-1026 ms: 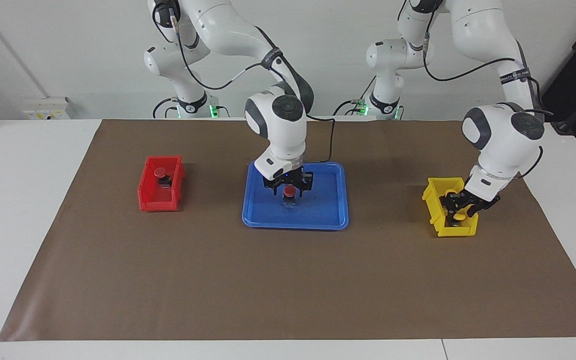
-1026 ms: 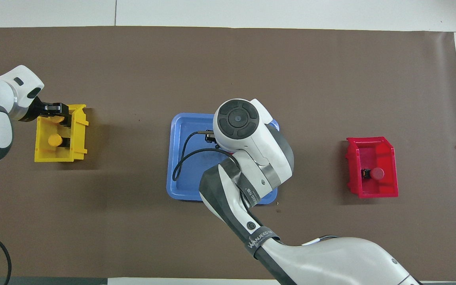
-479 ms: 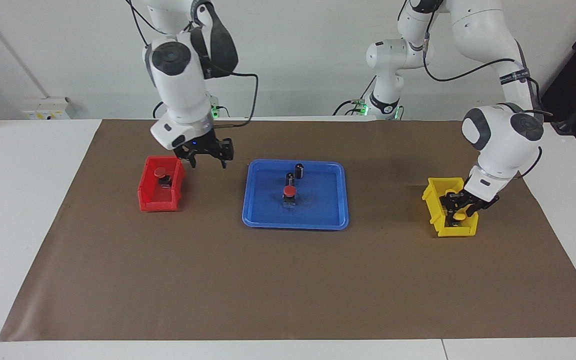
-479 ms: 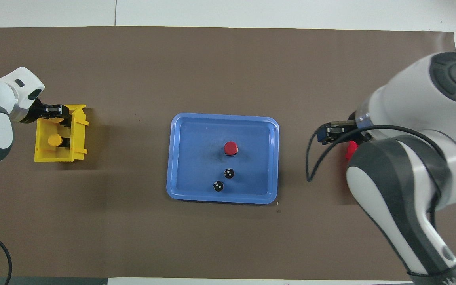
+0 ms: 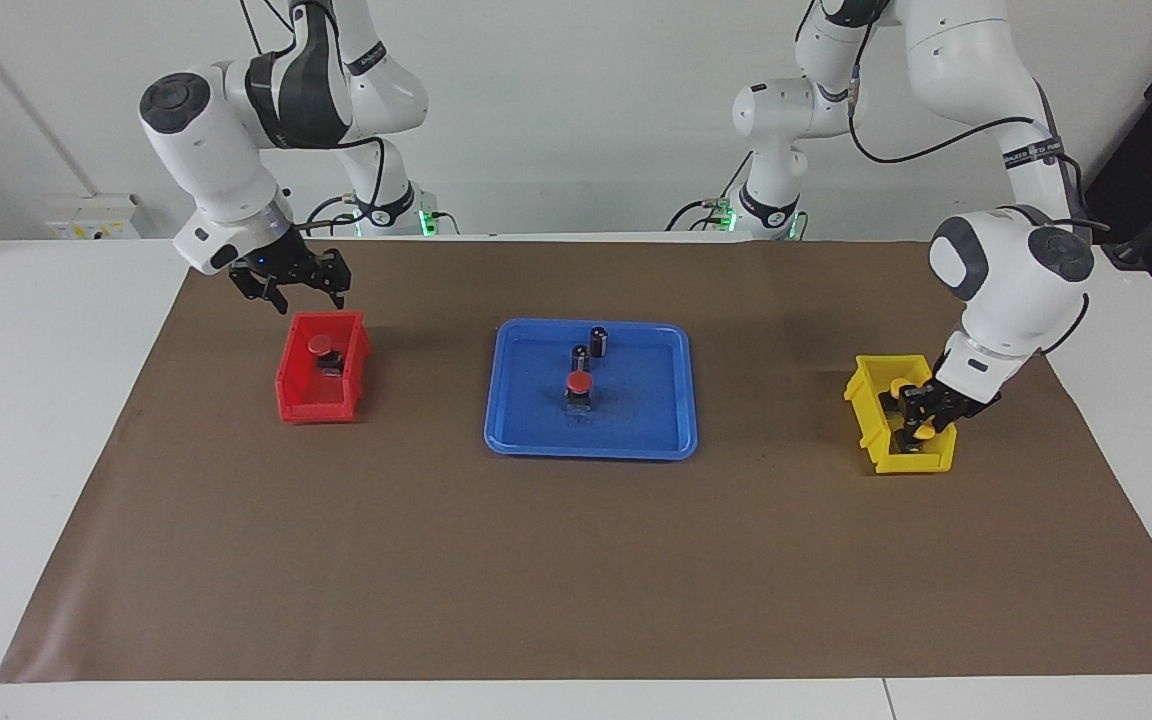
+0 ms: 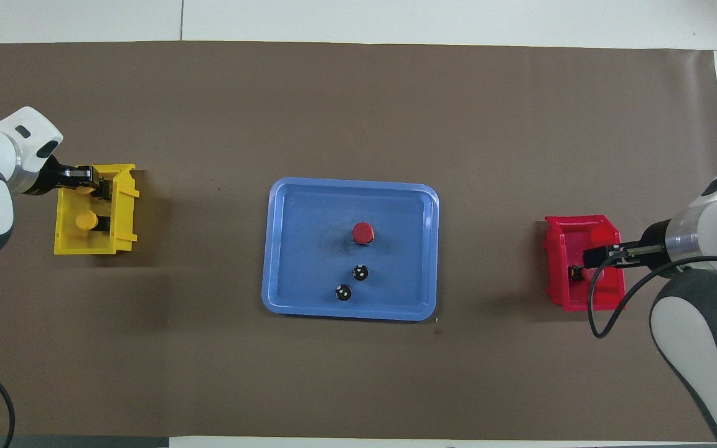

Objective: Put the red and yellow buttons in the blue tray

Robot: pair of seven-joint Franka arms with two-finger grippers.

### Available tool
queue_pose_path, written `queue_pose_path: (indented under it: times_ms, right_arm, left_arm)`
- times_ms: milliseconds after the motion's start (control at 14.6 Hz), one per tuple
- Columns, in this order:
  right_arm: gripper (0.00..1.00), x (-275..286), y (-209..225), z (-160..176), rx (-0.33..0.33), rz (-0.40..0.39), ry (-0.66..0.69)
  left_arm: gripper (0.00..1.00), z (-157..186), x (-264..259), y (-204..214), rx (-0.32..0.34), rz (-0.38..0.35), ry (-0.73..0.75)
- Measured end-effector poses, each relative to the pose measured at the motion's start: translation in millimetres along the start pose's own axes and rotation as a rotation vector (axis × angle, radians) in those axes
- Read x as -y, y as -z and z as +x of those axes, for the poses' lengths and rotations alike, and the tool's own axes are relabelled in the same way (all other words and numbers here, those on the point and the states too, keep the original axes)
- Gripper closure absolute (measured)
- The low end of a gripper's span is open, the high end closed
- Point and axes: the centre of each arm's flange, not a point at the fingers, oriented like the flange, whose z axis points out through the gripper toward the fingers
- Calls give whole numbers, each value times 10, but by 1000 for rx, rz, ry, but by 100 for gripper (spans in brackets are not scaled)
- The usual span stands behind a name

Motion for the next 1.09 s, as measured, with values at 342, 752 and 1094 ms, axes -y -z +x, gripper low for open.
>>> queue_pose_path:
  times_ms: [342,752,1094]
  right_arm:
    - [30,-273,-312,-44,-12,0,39]
    - [39,-387,-642,45,-32,-11,36]
    - [40,-370,-923,15,-50,-18,39]
  left_arm:
    - [59,276,-25,1010,78,-8,33]
    - [59,189,-2377,1230,65,-35,153]
    - [59,-422,-3862,862,67,-67,147]
